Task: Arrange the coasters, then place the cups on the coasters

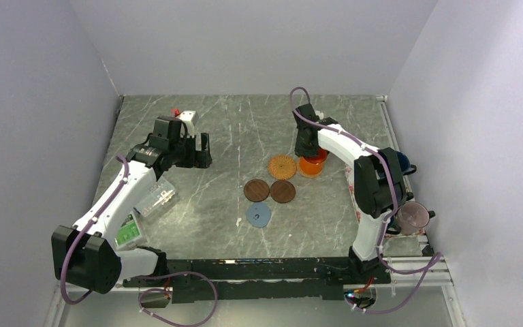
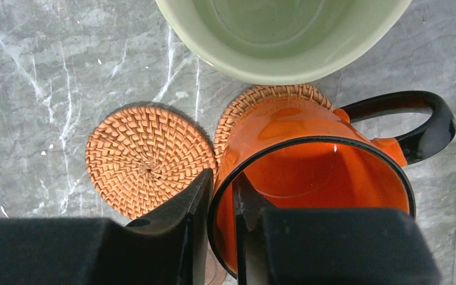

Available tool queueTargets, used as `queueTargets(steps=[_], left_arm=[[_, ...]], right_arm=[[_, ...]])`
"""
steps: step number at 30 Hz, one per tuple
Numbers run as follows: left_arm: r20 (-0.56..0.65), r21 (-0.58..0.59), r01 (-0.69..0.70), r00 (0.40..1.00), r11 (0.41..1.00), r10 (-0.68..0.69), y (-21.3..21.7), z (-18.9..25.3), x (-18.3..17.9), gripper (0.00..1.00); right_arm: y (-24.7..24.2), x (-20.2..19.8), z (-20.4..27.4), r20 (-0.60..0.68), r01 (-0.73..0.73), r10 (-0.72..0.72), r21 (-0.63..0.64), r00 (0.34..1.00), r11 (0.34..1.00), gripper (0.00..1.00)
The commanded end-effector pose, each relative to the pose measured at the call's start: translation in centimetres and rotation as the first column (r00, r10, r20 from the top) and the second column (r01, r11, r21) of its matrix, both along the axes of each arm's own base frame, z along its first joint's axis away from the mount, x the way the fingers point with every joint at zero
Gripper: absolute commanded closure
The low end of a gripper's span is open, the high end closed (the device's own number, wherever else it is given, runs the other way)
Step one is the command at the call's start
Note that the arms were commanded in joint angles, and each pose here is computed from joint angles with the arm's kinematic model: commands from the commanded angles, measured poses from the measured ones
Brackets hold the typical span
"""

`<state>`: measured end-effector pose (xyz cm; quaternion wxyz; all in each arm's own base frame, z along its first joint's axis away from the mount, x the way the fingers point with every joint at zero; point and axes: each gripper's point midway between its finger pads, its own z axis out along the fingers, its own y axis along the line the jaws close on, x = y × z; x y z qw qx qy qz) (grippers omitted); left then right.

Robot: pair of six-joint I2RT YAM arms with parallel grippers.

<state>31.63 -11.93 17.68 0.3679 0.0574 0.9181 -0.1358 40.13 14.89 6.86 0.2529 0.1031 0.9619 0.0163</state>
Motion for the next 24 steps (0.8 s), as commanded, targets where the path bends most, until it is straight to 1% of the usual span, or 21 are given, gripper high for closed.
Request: queueTargets(steps=[1,8,16,20,24], left_arm=[[0.044,-0.024,0.007,0.999,1.000,-0.006,-0.3,1.3,0.3,0.07],[0.045,-0.023,0.006,0.999,1.000,-0.005,-0.2,1.3,0.3,0.07],[0.042,-0.021,0.007,0.999,1.000,-0.006,-0.2,1.2,0.3,0.07],[0.043,-0.014,0.002,0.999,1.000,-0.002,-0.1,1.2,0.3,0.07],[0.051,-0.017,-0.002,0.999,1.000,0.003,0.0,1.4,0.3,0.07]], right_arm=[[0.7,1.0,1.6,0.039,0.003,-0.004,0.021,0.999,1.000,0.77],[1.1,1.0,2.7,0.048,-0.006,0.004,0.041,0.999,0.999,0.67],[1.5,0.6,6.7,0.112,-0.052,0.043,0.084,0.993,0.995,0.50],[0.4,-0.2,9.5,0.153,-0.060,0.051,0.051,0.987,0.997,0.42],[-2.3,-1.1,12.6,0.208,-0.017,0.018,-0.010,0.978,1.000,0.35]])
